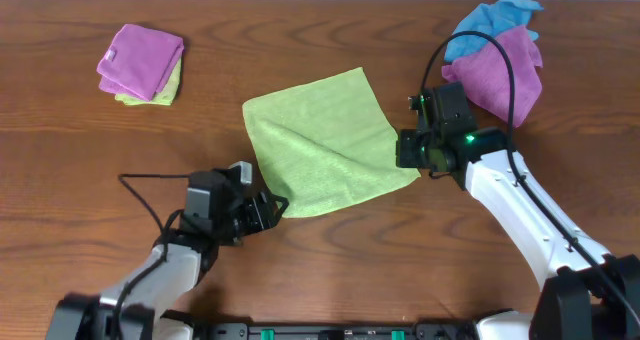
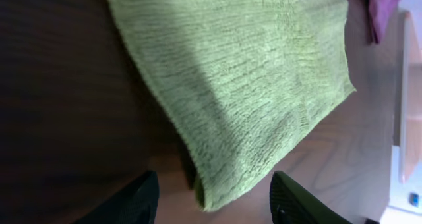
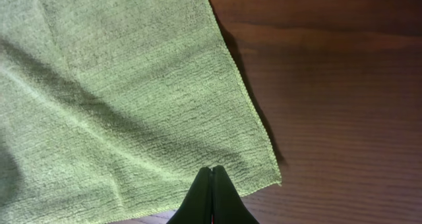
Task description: Fold the cloth
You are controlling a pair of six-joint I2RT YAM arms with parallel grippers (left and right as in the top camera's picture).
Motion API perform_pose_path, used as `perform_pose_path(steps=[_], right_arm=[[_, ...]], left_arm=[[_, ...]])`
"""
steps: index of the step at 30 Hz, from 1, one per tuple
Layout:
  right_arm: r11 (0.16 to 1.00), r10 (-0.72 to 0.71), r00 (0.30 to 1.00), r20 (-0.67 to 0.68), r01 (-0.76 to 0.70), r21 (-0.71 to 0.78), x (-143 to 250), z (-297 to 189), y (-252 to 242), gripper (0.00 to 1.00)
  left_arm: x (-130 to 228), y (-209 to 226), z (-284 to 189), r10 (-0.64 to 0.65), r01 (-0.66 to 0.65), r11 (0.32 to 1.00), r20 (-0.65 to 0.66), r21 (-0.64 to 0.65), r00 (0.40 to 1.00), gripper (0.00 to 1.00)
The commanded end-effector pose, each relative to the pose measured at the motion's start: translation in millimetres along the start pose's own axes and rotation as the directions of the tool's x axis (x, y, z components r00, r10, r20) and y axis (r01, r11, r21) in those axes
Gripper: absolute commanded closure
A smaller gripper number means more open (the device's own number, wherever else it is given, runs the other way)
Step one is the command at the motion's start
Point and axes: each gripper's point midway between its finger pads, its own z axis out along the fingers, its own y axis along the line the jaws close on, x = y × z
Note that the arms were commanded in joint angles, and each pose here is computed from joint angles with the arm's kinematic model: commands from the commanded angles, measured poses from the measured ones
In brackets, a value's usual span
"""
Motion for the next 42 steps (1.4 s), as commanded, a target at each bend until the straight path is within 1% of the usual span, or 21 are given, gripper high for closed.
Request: perform_pose_path(steps=[1,8,10,13,21,24,29,31,35,38,42], right_arm=[[1.0,-0.007,1.0,-0.004,0.007,0.002,0,2,-3,0.99],[1.0,-0.007,1.0,0.001,0.007,-0.004,-1,2,-2,0.99],[1.0,-0.007,1.0,0.0,0.007,-0.007,-1,2,-1,0.98],[1.0,-0.007,1.0,0.001,0.007,-0.007,-1,2,-1,0.99],[1.0,-0.007,1.0,0.0,0.007,-0.007,-1,2,-1,0.99],[1.0,-0.007,1.0,0.0,0.007,-0.007,-1,2,-1,0.99],[1.0,-0.007,1.0,0.0,0.007,-0.007,-1,2,-1,0.99],[1.0,-0.007,1.0,0.0,0.007,-0.007,-1,2,-1,0.99],[1.0,-0.007,1.0,0.0,0.007,-0.007,-1,2,-1,0.99],[1.0,-0.007,1.0,0.0,0.007,-0.007,-1,2,-1,0.98],[1.0,-0.007,1.0,0.0,0.007,-0.007,-1,2,-1,0.99]], left_arm=[[10,-2,8,-0.013,0.014,1.0,-0.044,0.018,0.999,0.44],[16,0,23,-0.01,0.012,1.0,-0.065,0.025,0.998,0.45],[15,1,27,-0.025,0.027,0.999,-0.062,0.03,0.998,0.45],[23,1,30,-0.05,0.055,0.998,-0.102,0.044,0.993,0.45],[42,-21,25,-0.067,0.105,0.98,-0.225,0.166,0.972,0.45],[48,-27,22,-0.062,0.116,0.973,-0.26,0.199,0.964,0.47],[53,-26,21,-0.077,0.135,0.972,-0.285,0.192,0.955,0.49],[55,-27,20,-0.077,0.141,0.97,-0.297,0.2,0.952,0.52],[63,-21,19,-0.106,0.166,0.972,-0.325,0.166,0.94,0.52],[63,-21,19,-0.105,0.165,0.973,-0.326,0.163,0.94,0.54],[65,-22,18,-0.105,0.17,0.971,-0.336,0.169,0.936,0.59]])
